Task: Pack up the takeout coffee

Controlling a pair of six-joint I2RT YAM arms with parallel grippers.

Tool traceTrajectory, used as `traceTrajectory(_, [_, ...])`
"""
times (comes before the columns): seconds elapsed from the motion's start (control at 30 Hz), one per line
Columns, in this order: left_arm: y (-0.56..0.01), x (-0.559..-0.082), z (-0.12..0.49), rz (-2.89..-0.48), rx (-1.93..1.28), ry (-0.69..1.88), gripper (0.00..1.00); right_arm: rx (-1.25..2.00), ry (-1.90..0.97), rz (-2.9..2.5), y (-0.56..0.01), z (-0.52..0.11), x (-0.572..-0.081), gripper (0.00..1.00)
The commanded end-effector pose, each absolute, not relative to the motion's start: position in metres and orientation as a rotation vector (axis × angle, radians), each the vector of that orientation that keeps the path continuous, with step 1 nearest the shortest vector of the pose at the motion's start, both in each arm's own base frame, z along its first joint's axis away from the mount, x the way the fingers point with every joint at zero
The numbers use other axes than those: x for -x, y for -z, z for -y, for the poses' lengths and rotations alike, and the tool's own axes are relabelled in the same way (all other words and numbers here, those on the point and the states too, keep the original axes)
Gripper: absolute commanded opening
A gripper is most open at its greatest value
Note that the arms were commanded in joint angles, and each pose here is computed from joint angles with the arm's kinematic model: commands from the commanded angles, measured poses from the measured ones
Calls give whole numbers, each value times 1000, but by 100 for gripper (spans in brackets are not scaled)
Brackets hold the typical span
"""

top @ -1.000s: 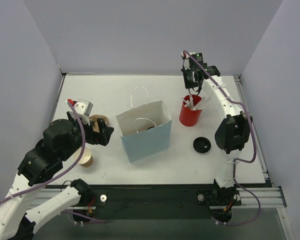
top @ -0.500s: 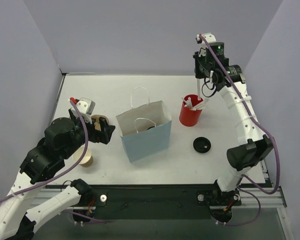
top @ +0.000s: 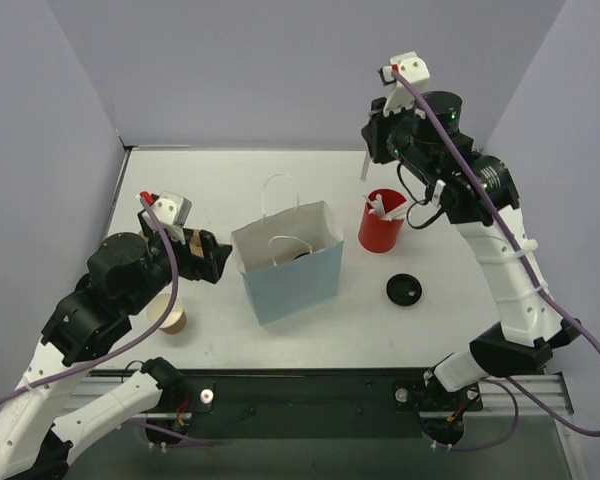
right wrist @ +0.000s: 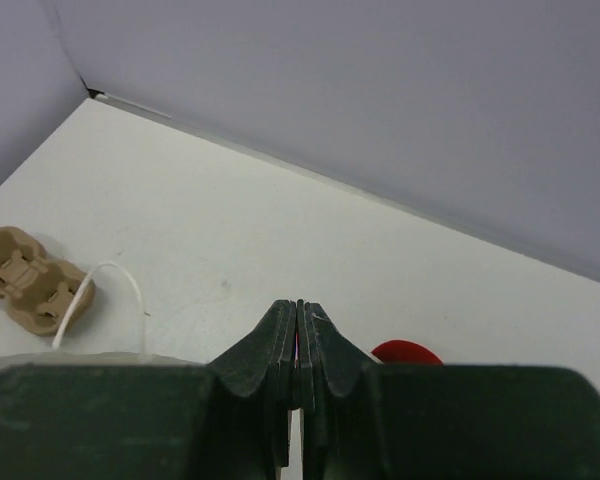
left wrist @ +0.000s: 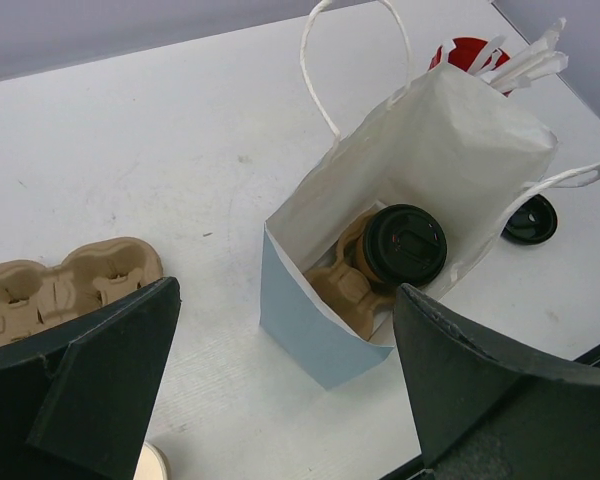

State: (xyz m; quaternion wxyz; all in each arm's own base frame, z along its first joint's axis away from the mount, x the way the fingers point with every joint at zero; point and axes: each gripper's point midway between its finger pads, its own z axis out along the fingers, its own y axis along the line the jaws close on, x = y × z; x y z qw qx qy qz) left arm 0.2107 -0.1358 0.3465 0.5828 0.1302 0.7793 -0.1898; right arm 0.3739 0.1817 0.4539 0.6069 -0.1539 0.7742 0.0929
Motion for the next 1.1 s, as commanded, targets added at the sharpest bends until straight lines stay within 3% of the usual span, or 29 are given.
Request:
traceTrajectory(0.0, [-375, -210, 132, -1718, -300, 447, 97, 391, -246, -1641, -503, -195, -333, 0])
traceTrajectory(0.27, [-390, -207, 122, -1692, -279, 422, 97, 588, -443, -1563, -510, -266, -271, 0])
traceTrajectory(0.8, [-381, -199, 117, -1701, -247, 450, 97, 717, -511, -1778, -412, -341, -264, 2])
traceTrajectory(0.9, [-381, -199, 118, -1694, -246, 454, 97, 756, -552, -1826, -392, -361, -265, 9])
traceTrajectory(1.07, [-382, -200, 118, -1683, -231, 464, 97, 725, -510, -1859, -388, -359, -267, 43])
